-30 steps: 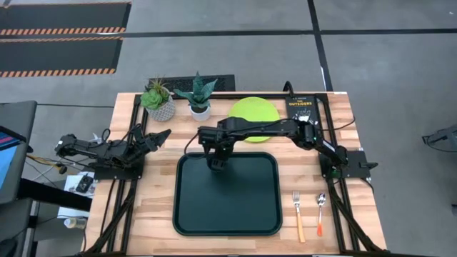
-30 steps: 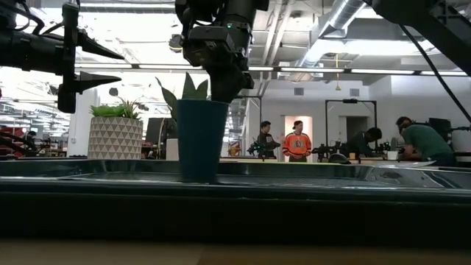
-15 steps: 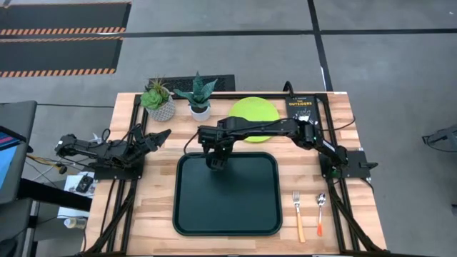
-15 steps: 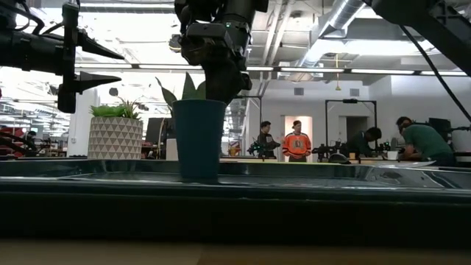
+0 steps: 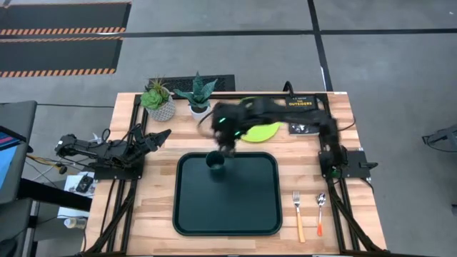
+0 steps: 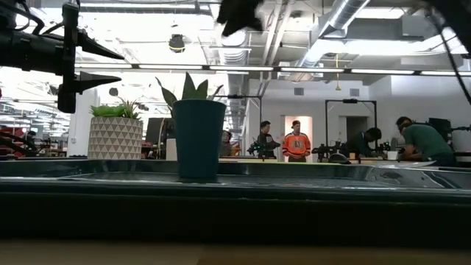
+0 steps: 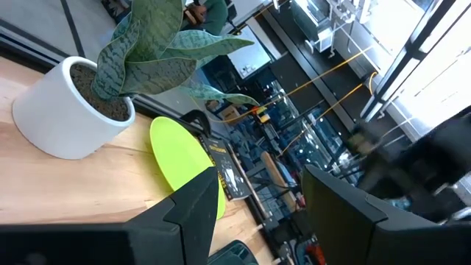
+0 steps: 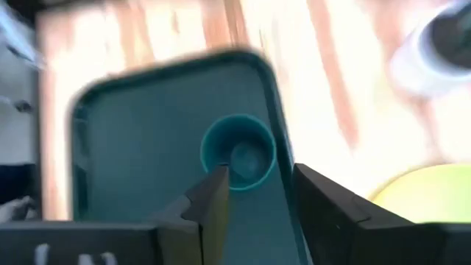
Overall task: Pick and place plate/cup/fork/spoon on tray
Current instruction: Put the dark green cup on the top left of the black tray
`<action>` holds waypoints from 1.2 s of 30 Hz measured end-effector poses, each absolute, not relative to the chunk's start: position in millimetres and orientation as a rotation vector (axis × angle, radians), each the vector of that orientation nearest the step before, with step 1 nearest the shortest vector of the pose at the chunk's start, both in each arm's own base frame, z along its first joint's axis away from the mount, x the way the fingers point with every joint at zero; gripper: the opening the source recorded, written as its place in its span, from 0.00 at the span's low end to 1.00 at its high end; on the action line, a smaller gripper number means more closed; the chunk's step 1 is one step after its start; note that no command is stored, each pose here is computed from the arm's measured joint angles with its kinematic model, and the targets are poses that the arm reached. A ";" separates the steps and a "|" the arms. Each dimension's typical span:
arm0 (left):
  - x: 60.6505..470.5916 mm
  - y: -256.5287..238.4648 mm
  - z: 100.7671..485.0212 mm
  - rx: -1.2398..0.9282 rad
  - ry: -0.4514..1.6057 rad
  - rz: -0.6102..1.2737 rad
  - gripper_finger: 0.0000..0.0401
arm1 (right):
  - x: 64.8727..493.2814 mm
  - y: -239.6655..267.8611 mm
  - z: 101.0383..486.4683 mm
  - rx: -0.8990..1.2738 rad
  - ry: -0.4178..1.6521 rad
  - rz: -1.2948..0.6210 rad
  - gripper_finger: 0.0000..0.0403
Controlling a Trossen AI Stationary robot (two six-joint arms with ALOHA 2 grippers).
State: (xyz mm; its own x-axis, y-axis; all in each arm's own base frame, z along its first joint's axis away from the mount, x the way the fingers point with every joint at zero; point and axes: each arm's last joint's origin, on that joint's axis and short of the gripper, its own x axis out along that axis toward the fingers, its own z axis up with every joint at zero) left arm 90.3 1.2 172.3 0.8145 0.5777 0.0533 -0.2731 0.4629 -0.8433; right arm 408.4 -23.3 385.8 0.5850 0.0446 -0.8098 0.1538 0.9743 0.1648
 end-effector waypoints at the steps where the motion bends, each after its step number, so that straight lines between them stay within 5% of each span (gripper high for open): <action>1: 90.3 1.1 172.3 -0.956 -0.357 0.536 0.46 | 396.0 -23.2 401.7 0.217 0.908 -0.058 0.41; 6: 90.3 1.2 172.3 -0.956 -0.356 0.536 0.46 | 322.9 -21.3 457.0 0.148 0.838 -0.100 0.36; 11: 90.3 1.1 172.3 -0.956 -0.356 0.536 0.46 | 259.5 -11.8 455.7 0.141 0.906 -0.213 0.32; 18: 90.4 1.3 172.2 -0.938 -0.352 0.546 0.46 | 231.5 9.4 372.5 0.216 0.709 -0.261 0.26; 26: 90.4 1.3 172.1 -0.946 -0.355 0.545 0.46 | 266.6 17.0 238.9 0.242 0.530 -0.209 0.19; 36: 90.6 1.2 171.7 -0.950 -0.354 0.547 0.46 | 319.4 24.0 158.7 0.281 0.570 -0.083 0.02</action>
State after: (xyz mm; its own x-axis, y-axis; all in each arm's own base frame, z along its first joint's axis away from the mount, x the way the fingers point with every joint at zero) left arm 90.6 1.2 171.7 0.8102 0.5842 0.0479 -0.2838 0.4623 -0.8401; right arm 319.4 24.0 158.7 0.8397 -0.0001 -0.5431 0.1548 0.9586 0.2392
